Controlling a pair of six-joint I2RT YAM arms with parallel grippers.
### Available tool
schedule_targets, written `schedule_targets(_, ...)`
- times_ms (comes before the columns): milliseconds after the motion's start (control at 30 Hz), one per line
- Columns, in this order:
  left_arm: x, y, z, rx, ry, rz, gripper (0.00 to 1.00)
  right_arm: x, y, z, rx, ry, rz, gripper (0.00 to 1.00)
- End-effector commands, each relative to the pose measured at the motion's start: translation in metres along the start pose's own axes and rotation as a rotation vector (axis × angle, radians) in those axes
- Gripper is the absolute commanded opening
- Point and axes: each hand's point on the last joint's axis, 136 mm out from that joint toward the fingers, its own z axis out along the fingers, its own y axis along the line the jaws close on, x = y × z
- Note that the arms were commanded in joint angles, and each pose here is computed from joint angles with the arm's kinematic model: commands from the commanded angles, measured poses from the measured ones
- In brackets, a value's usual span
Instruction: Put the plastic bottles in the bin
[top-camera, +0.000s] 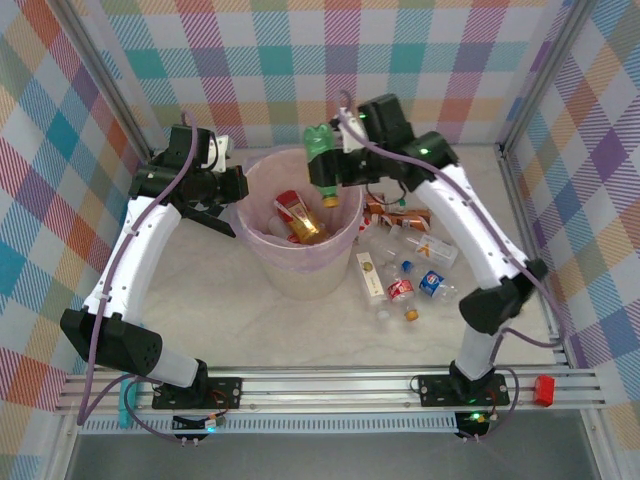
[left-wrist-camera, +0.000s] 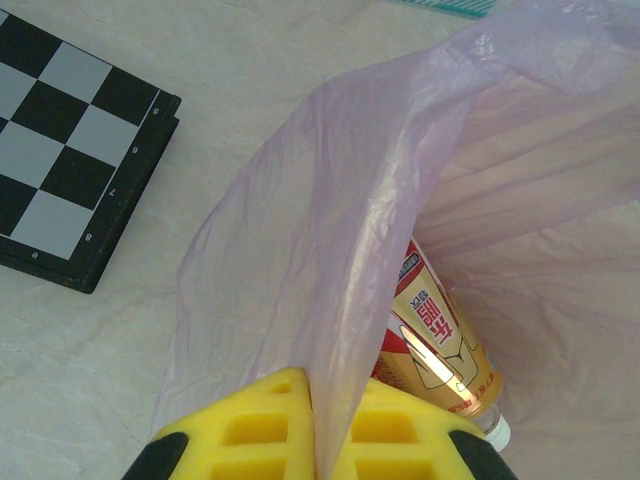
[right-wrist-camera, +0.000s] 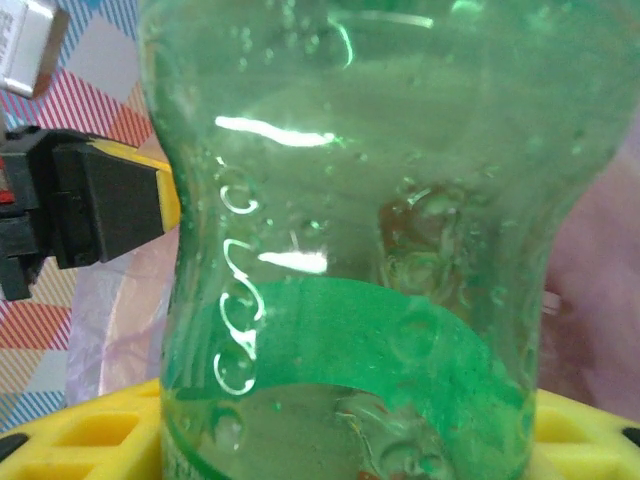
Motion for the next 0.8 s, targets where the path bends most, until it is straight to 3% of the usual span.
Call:
schedule_targets(0,0.002,-0.017,0.005,0.082,0.014,-0.021,0.00,0.010,0.006,0.030,0.049,0.066,-0.049,0.39)
schedule_targets(233,0.001,-0.017,0.005,0.080,0.011,-0.018,0.00,0.042,-0.009,0.102,0.154,0.233,-0.085,0.42)
schedule_targets(467,0.000,-0.017,0.006,0.080,0.011,-0.017,0.00,0.076,-0.036,0.147,0.230,0.340,-0.062,0.46)
schedule_targets(633,0.000,-0.017,0.007,0.079,0.010,-0.019,0.00,0.099,-0.044,0.166,0.250,0.397,-0.059,0.61)
schedule_targets(767,-0.001,-0.017,0.006,0.078,0.010,-0.018,0.00,0.095,-0.032,0.162,0.220,0.380,-0.079,0.72)
